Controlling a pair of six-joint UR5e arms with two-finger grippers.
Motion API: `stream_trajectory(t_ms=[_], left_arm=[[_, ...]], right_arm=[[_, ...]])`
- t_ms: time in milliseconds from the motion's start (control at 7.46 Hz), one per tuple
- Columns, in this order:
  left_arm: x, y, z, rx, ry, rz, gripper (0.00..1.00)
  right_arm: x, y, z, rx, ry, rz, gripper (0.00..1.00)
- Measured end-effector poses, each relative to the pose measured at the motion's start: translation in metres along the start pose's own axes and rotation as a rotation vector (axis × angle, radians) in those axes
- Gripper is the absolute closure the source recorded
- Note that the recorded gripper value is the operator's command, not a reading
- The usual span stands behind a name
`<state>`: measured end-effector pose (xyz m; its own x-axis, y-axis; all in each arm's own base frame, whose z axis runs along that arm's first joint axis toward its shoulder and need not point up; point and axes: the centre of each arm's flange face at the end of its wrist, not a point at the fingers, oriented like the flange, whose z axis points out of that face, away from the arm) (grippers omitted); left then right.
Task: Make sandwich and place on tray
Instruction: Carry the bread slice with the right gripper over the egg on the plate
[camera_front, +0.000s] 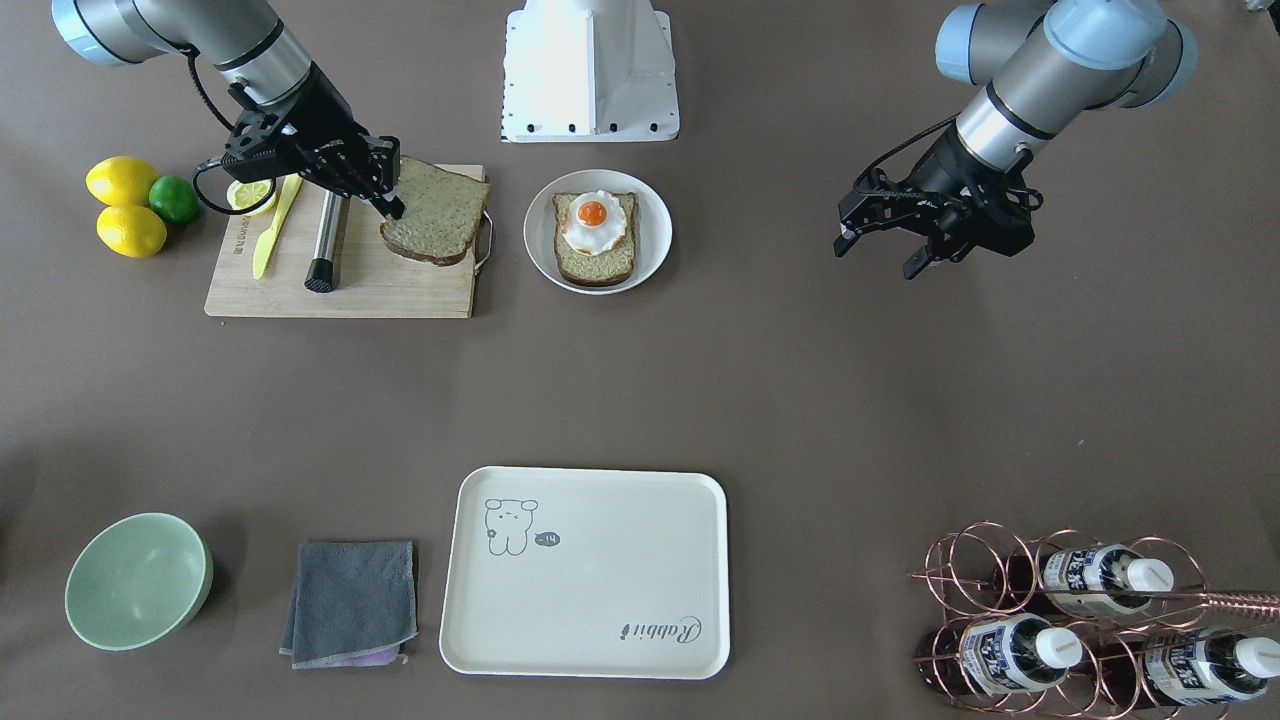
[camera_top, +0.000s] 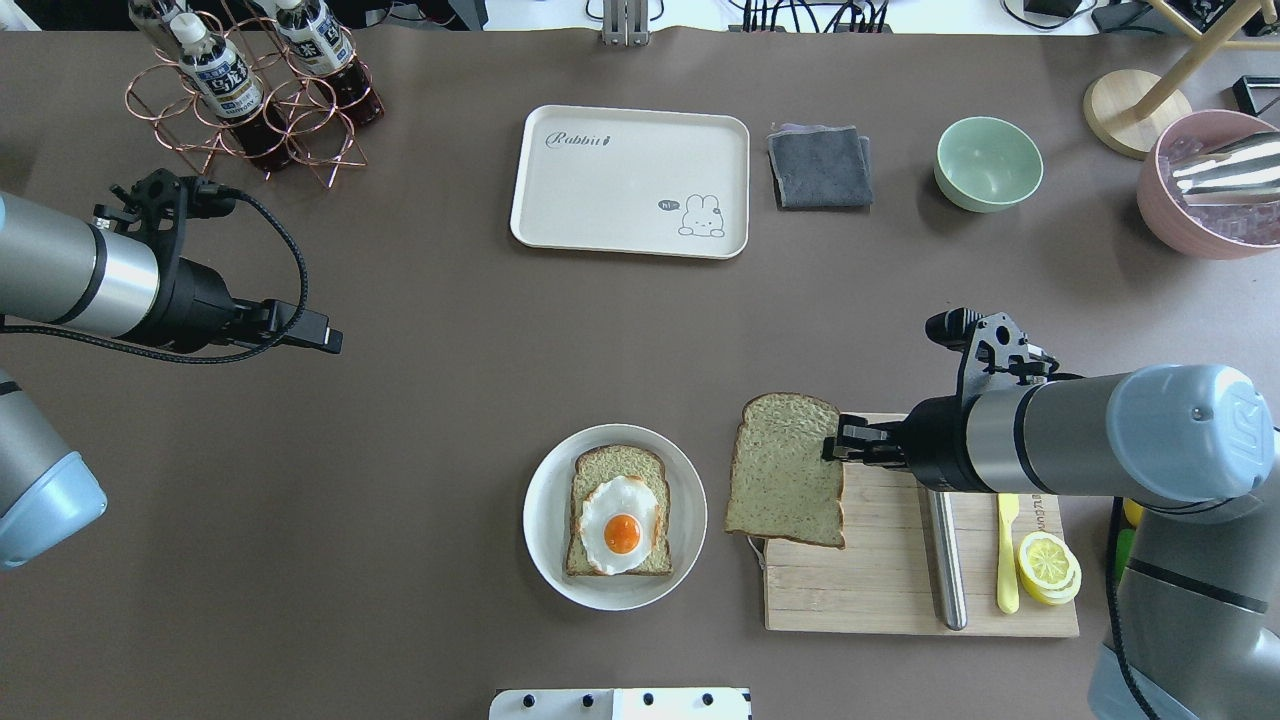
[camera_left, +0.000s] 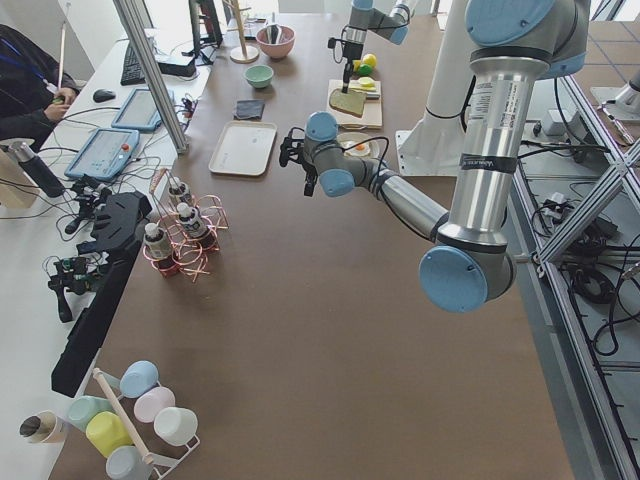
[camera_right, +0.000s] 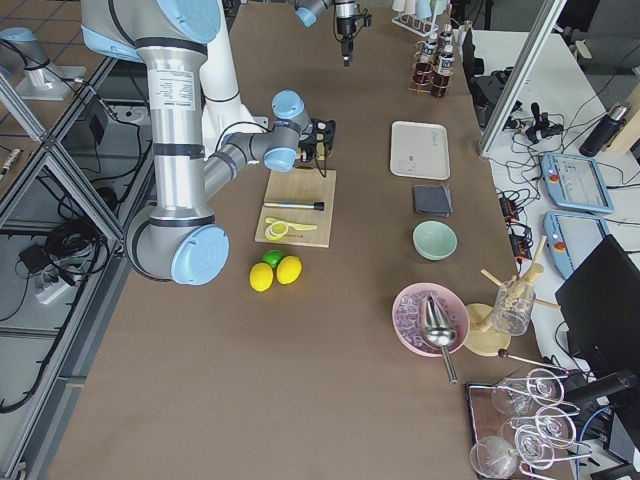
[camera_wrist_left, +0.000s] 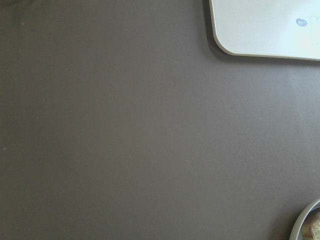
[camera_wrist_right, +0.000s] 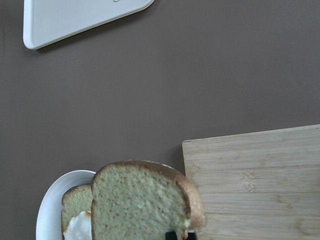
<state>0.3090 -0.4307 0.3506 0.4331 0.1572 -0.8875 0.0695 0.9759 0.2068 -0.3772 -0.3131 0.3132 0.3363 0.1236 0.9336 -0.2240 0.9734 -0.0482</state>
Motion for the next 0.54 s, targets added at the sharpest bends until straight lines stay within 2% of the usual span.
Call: stream_trajectory(t_ms=[268, 536], left_arm=[[-0.001, 0.001, -0.001, 0.002, 0.004, 0.001, 0.02], [-0.003, 0.003, -0.001, 0.004, 0.01, 0.001, 0.02]], right_arm=[[-0.029, 0.008, 0.018, -0.018, -0.038, -0.005, 1.0], [-0.063, 0.038, 0.048, -0.031, -0.07, -0.03, 1.0]])
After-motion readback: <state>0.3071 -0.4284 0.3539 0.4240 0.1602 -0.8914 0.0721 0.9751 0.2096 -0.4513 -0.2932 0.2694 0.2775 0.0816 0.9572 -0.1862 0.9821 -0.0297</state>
